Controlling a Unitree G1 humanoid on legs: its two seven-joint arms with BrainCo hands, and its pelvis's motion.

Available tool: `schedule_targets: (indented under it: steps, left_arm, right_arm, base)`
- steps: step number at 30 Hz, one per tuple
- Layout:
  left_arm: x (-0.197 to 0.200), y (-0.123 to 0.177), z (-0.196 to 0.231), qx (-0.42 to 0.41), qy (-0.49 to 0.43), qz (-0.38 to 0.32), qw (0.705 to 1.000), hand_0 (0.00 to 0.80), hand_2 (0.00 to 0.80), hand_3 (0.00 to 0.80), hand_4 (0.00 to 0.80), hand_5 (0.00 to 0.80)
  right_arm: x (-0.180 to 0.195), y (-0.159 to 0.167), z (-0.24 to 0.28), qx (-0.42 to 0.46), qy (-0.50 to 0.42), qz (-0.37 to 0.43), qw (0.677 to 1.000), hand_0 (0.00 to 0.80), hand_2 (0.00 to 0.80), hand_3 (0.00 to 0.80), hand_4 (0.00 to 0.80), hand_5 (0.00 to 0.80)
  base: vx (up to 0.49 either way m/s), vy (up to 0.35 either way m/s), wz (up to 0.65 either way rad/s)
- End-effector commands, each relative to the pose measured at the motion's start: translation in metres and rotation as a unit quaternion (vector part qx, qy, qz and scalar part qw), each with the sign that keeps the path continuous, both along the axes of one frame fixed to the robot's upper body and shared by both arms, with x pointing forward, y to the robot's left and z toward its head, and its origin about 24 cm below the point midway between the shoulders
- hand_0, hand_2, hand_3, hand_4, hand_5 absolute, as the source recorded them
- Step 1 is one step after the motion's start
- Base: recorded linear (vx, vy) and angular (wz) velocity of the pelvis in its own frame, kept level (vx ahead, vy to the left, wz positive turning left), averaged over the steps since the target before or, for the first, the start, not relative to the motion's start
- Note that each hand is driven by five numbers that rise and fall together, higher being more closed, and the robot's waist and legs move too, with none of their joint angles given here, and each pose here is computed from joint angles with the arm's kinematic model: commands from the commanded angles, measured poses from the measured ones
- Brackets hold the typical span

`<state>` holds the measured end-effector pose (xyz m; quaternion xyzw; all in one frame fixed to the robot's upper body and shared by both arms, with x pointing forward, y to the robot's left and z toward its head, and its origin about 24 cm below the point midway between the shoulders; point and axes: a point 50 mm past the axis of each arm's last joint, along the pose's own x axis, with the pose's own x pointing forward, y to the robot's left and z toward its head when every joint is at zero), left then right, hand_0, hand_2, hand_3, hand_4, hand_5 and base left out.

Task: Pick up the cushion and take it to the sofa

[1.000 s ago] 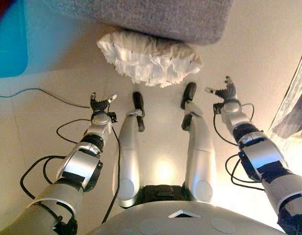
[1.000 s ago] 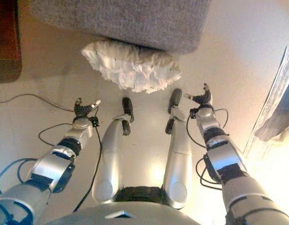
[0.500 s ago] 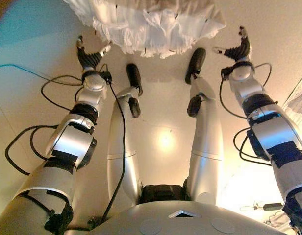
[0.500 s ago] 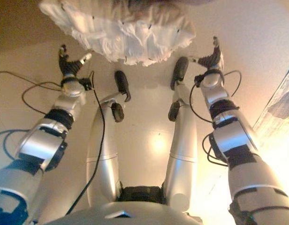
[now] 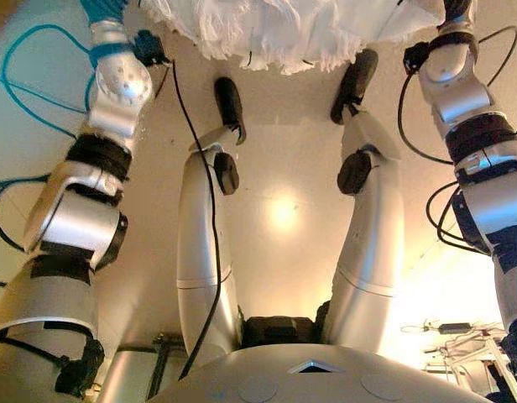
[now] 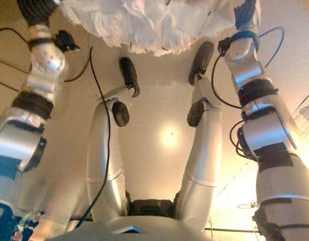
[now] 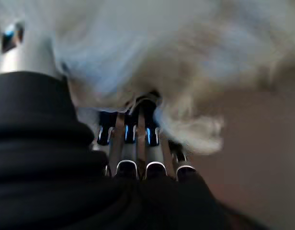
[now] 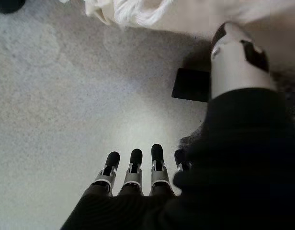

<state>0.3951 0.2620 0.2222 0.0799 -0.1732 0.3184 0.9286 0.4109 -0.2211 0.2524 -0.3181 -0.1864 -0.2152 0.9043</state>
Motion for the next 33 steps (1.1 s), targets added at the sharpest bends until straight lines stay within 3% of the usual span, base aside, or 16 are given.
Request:
schedule_targets:
  steps: [1,5,8,12,15,18,24,25,26,33]
  left_arm:
    - [-0.014,0.024,-0.061,-0.063,0.073,0.024,0.995,0.000,0.000,0.000,0.000,0.000]
    - [-0.025,0.067,-0.035,-0.036,0.066,-0.010,0.997,0.000,0.000,0.000,0.000,0.000]
    - [-0.019,0.069,-0.025,-0.062,0.095,-0.094,0.989,0.000,0.000,0.000,0.000,0.000]
    - [-0.003,0.027,-0.025,-0.081,0.122,-0.292,0.945,0.000,0.000,0.000,0.000,0.000]
    - [0.003,-0.008,-0.027,-0.105,0.136,-0.422,0.890,0.000,0.000,0.000,0.000,0.000]
    - [0.005,-0.031,-0.028,-0.100,0.145,-0.473,0.863,0.000,0.000,0.000,0.000,0.000]
    - [0.004,-0.065,-0.028,-0.079,0.152,-0.540,0.824,0.000,0.000,0.000,0.000,0.000]
    - [0.003,-0.070,-0.026,-0.075,0.147,-0.552,0.817,0.521,0.521,0.521,0.521,0.521]
    - [0.002,-0.073,-0.027,-0.073,0.141,-0.560,0.813,0.800,0.800,0.800,0.800,0.800]
    - [-0.002,-0.079,-0.030,-0.096,0.115,-0.577,0.803,0.800,0.800,0.800,0.800,0.800]
  right_arm:
    - [-0.010,-0.028,-0.006,-0.011,-0.006,-0.001,1.000,0.000,0.000,0.000,0.000,0.000]
    - [-0.030,-0.046,-0.013,-0.023,0.009,0.103,0.994,0.000,0.000,0.000,0.000,0.000]
    - [-0.038,-0.037,-0.011,-0.026,0.009,0.179,0.983,0.000,0.000,0.000,0.000,0.000]
    - [-0.037,-0.014,-0.012,0.021,0.067,0.326,0.943,0.000,0.000,0.000,0.000,0.000]
    - [-0.036,0.002,-0.017,0.047,0.129,0.426,0.894,0.000,0.000,0.000,0.000,0.000]
    - [-0.034,0.014,-0.021,0.035,0.174,0.465,0.868,0.000,0.000,0.000,0.000,0.000]
    - [-0.035,0.025,-0.004,0.025,0.138,0.469,0.872,0.000,0.000,0.000,0.000,0.000]
    - [-0.035,0.026,0.000,0.029,0.133,0.473,0.871,0.000,0.000,0.000,0.000,0.000]
    - [-0.036,0.027,0.002,0.028,0.129,0.476,0.869,0.000,0.000,0.000,0.000,0.000]
    - [-0.036,0.028,0.006,0.036,0.115,0.470,0.875,0.000,0.000,0.000,0.000,0.000]
  base:
    - [0.038,-0.016,0.01]
    - [0.078,-0.021,0.09]
    - [0.021,0.068,-0.04]
    - [-0.001,0.055,-0.07]
    - [-0.004,0.019,-0.03]
    - [-0.003,0.009,-0.06]
    - [0.000,-0.019,0.01]
    - [0.003,-0.042,0.01]
    - [0.006,-0.039,-0.02]
    - [0.004,-0.041,-0.01]
